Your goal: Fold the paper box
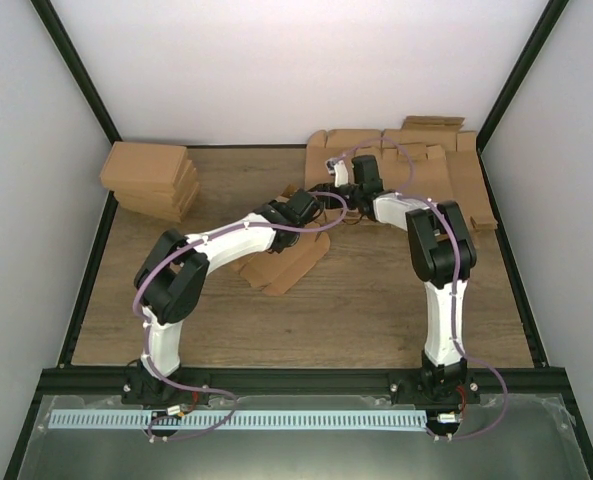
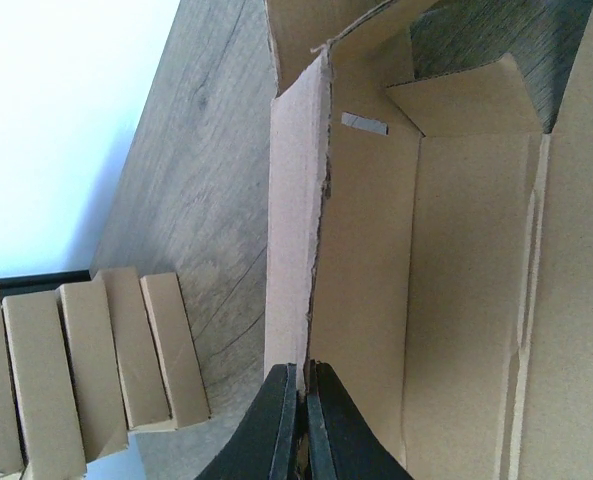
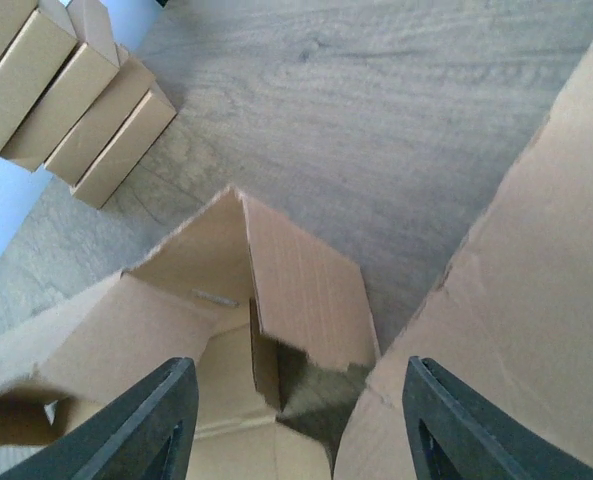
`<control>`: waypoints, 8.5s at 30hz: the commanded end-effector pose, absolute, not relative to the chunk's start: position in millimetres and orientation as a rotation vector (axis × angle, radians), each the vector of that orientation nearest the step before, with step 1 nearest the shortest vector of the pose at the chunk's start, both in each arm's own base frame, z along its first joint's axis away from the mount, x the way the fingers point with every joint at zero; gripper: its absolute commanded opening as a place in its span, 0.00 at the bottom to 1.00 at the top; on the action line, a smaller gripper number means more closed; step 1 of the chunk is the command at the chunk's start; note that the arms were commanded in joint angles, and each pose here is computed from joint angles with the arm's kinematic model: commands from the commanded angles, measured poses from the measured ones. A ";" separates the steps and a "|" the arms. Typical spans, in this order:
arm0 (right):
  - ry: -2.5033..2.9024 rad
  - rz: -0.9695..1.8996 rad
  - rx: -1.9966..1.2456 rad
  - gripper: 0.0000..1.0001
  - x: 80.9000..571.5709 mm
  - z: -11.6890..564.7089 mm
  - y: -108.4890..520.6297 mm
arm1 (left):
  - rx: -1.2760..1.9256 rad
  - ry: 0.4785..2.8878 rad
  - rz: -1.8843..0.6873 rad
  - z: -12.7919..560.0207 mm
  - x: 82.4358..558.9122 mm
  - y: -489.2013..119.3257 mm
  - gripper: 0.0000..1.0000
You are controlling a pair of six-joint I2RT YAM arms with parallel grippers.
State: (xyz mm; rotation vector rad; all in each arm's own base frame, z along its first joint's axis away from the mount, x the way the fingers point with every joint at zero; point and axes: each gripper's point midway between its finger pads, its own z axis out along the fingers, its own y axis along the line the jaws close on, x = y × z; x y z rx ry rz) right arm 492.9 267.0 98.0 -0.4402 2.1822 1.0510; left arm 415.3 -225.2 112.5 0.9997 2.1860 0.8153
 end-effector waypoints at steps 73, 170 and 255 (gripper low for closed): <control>2.239 1.201 -0.232 0.05 404.1 137.7 278.2 | 1.066 2.171 0.768 113.5 370.4 -260.7 0.04; 2.032 1.229 -0.491 0.48 354.9 83.8 256.4 | 1.237 2.041 0.798 89.4 313.2 -277.1 0.04; 1.823 0.888 -0.120 0.97 361.5 177.2 165.1 | 1.235 2.030 0.808 92.6 311.6 -277.1 0.04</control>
